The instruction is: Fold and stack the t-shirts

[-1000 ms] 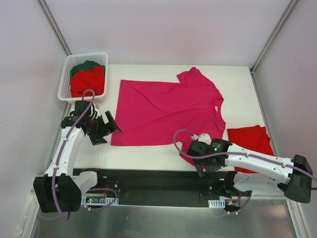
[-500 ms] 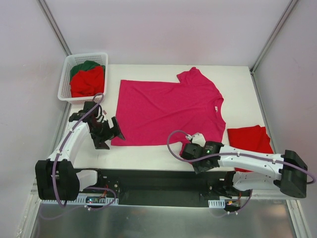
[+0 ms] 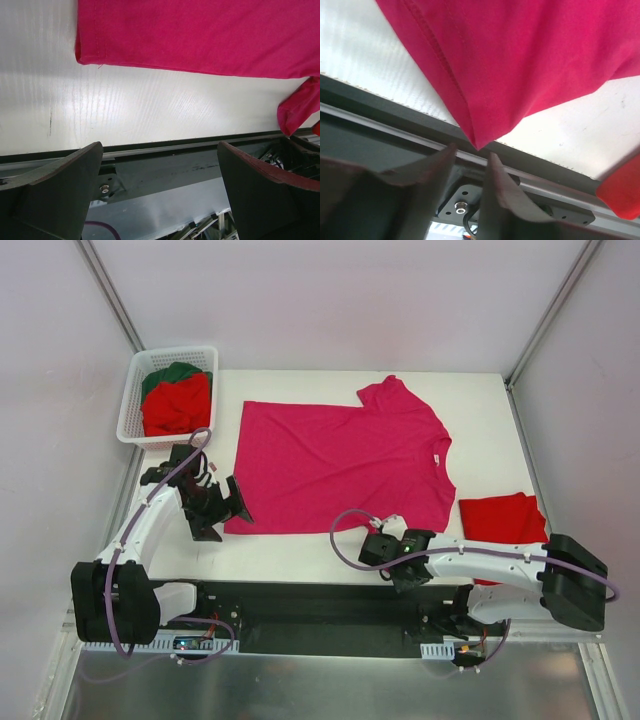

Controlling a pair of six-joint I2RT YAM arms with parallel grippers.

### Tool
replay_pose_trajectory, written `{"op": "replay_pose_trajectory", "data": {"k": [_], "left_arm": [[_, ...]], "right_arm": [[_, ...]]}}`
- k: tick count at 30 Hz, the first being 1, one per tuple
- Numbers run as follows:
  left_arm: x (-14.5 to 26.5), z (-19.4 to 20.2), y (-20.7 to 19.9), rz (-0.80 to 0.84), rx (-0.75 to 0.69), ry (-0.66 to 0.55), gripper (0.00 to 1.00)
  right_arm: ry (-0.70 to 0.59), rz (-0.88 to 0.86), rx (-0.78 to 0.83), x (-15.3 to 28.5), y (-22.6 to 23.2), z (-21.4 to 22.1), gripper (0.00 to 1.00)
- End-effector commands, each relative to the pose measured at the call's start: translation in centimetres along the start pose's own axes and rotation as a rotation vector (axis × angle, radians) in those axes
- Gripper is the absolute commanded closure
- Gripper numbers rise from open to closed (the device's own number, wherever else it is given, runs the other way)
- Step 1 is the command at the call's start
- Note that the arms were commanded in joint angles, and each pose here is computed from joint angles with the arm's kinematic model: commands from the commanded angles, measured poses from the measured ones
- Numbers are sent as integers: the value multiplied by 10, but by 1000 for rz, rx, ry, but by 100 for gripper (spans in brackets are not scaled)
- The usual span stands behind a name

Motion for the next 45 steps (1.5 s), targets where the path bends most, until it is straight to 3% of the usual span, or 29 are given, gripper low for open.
{"op": "replay_pose_trajectory", "data": {"k": [1, 9, 23, 36, 45], "left_arm": [[3, 5, -2, 19, -15, 9, 1], [3, 7, -4, 41, -12, 13, 1], [3, 8, -5, 50, -13, 12, 1], [2, -12, 0, -59, -8, -42, 1], [-13, -25, 11, -167, 9, -14, 1]], "right_arm": [[-2, 31, -5, -5, -2, 2, 68], [-4, 62, -1, -7, -8, -1, 61], [21, 31, -12, -16, -8, -11, 62], [39, 24, 17, -16, -5, -12, 81], [44, 25, 24, -16, -4, -13, 80]]}}
Point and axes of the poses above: each gripper's point midway between its finger pads, its own x axis back along the fingers, its own y axis along the line the jaws close on, z = x × y, the point moved 5 cm from there along x, back along the fingers, and after that the axes turned 3 degrees about x, right-handed, at the moved point
